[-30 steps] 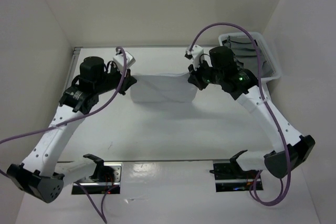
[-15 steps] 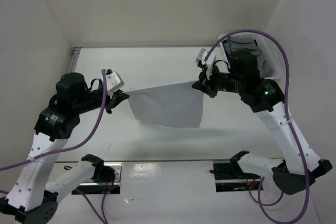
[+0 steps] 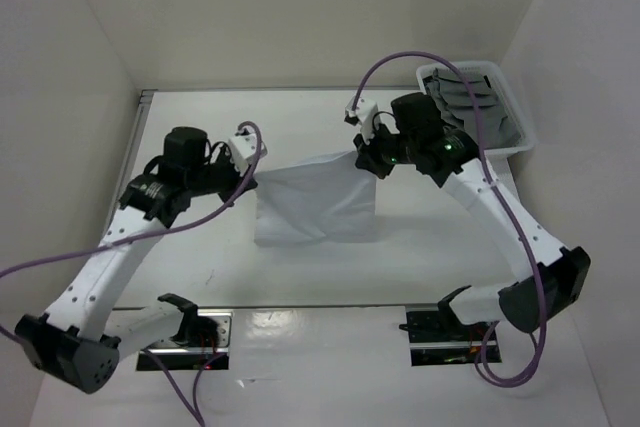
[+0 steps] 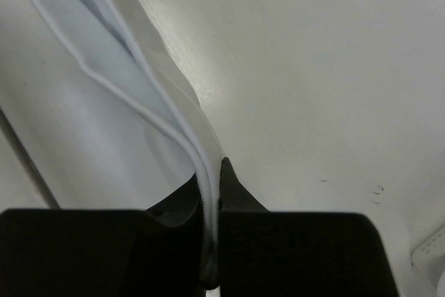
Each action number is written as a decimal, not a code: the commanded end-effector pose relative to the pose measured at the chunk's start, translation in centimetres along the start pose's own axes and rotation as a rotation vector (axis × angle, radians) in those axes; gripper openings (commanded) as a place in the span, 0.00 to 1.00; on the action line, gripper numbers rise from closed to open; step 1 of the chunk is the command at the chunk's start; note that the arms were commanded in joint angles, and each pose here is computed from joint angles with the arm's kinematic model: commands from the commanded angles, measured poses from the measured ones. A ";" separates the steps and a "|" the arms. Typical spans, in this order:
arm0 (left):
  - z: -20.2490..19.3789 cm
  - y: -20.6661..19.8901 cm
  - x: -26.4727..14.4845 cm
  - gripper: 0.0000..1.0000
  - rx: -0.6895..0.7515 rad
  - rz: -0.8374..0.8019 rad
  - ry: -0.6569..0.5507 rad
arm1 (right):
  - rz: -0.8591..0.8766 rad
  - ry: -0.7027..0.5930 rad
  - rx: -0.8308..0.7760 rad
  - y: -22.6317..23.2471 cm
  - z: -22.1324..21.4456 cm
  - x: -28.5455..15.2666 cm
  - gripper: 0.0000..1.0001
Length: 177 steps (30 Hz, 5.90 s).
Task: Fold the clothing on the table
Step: Flatten the skirt out
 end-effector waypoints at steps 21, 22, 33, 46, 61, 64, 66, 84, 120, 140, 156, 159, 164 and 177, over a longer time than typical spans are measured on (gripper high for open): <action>0.7 17.7 12.1 0.09 -0.069 0.370 0.019 | -0.513 0.002 0.069 -13.0 -1.2 10.7 0.00; 0.3 17.9 12.5 0.12 -0.083 0.378 0.026 | -0.512 0.005 0.070 -13.3 -1.4 11.4 0.00; -2.9 21.3 16.5 1.00 -0.162 0.503 0.113 | -0.682 0.097 0.138 -16.4 -4.3 15.9 0.55; -6.1 14.6 16.1 1.00 -0.128 0.250 0.310 | -0.672 0.101 0.179 -14.4 -4.2 11.9 0.56; -11.4 8.6 17.7 1.00 -0.002 0.242 0.493 | -0.484 0.145 0.110 -7.9 -4.9 8.2 0.56; -11.0 9.7 18.2 1.00 0.030 0.348 0.452 | -0.464 0.172 0.100 -7.3 -5.8 8.6 0.56; -10.7 10.1 18.7 1.00 0.039 0.373 0.418 | -0.454 0.194 0.093 -7.1 -6.3 8.7 0.55; -12.7 13.1 24.5 0.54 -0.143 0.237 0.489 | -0.456 0.189 0.083 -6.4 -6.7 7.5 0.55; -6.3 4.7 8.9 1.00 0.011 0.288 0.443 | -0.383 0.198 0.039 -1.9 -5.2 5.6 0.52; -8.7 7.6 19.2 0.88 -0.131 0.304 0.516 | -0.370 0.268 0.049 -3.6 -6.5 12.2 0.43; -11.2 7.0 19.7 0.75 -0.157 0.254 0.624 | -0.390 0.268 0.047 -3.6 -6.8 12.1 0.43; -11.5 7.1 19.8 0.67 -0.156 0.260 0.636 | -0.390 0.268 0.047 -3.6 -6.8 12.1 0.43; -11.5 7.0 19.8 0.47 -0.159 0.251 0.633 | -0.393 0.260 0.046 -3.6 -6.7 12.1 0.43; -11.5 6.9 19.8 0.18 -0.154 0.237 0.640 | -0.409 0.224 0.061 -4.5 -6.3 14.3 0.43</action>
Point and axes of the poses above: each gripper's point midway between its finger pads, its own x axis out along the fingers, its own y axis along the line the jaws close on, z = x × y, the point moved 10 cm from there along -x, back along the fingers, and after that the axes turned 4 degrees about -x, right-handed, at the moved point
